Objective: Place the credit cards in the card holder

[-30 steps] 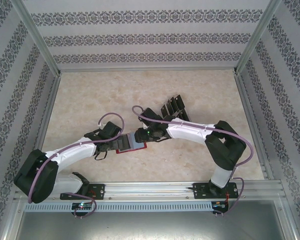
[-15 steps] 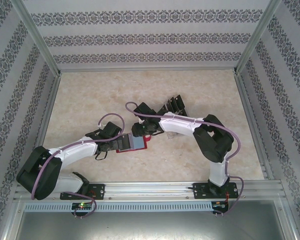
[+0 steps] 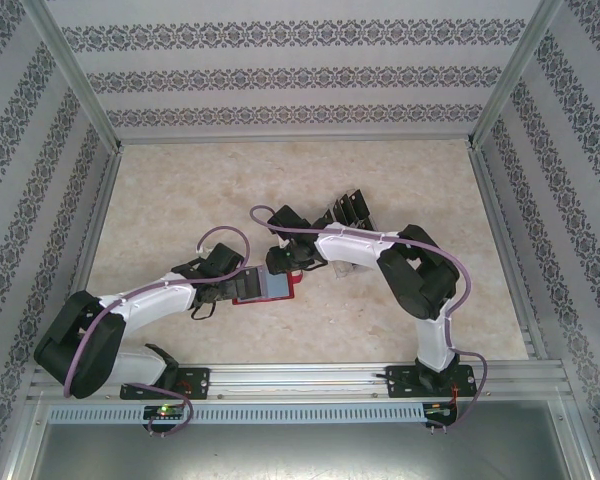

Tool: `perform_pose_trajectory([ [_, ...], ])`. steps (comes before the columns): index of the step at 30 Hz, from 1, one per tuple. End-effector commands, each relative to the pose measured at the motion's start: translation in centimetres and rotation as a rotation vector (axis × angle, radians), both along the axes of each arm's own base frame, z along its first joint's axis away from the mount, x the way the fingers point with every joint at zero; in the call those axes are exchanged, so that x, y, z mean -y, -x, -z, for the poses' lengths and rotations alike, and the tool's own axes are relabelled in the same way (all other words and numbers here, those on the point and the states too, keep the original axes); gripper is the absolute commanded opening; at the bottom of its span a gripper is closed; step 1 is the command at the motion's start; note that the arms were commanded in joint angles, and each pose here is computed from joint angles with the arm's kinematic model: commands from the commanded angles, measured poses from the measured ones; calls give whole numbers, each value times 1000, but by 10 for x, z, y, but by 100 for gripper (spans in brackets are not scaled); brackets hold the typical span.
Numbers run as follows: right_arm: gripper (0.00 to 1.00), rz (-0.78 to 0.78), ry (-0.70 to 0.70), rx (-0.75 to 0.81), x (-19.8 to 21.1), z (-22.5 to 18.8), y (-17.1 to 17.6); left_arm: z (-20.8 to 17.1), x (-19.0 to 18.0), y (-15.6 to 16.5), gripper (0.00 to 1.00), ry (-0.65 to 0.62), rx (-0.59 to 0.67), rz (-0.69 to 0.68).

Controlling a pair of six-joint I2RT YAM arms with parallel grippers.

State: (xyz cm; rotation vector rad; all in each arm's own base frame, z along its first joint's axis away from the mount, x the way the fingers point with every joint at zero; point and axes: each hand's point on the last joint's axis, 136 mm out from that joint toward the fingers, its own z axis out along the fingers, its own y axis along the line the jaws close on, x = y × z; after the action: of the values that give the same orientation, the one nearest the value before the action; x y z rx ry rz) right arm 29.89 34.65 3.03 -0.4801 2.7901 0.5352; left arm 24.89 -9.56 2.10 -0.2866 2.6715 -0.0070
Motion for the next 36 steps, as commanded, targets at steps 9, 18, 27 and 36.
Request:
perform_pose_trajectory([
  [9,38,-30,12,-14,-6,7,4,10,-6,5,99,-10,-29,-22],
  [18,43,-45,31,30,-6,-6,5,10,-6,5,99,-7,-28,-22],
  [27,45,-44,66,114,0,-27,-1,11,-6,6,99,-9,-30,-22],
  [36,45,-67,72,99,-9,-20,1,10,-6,6,99,-9,-29,-23],
])
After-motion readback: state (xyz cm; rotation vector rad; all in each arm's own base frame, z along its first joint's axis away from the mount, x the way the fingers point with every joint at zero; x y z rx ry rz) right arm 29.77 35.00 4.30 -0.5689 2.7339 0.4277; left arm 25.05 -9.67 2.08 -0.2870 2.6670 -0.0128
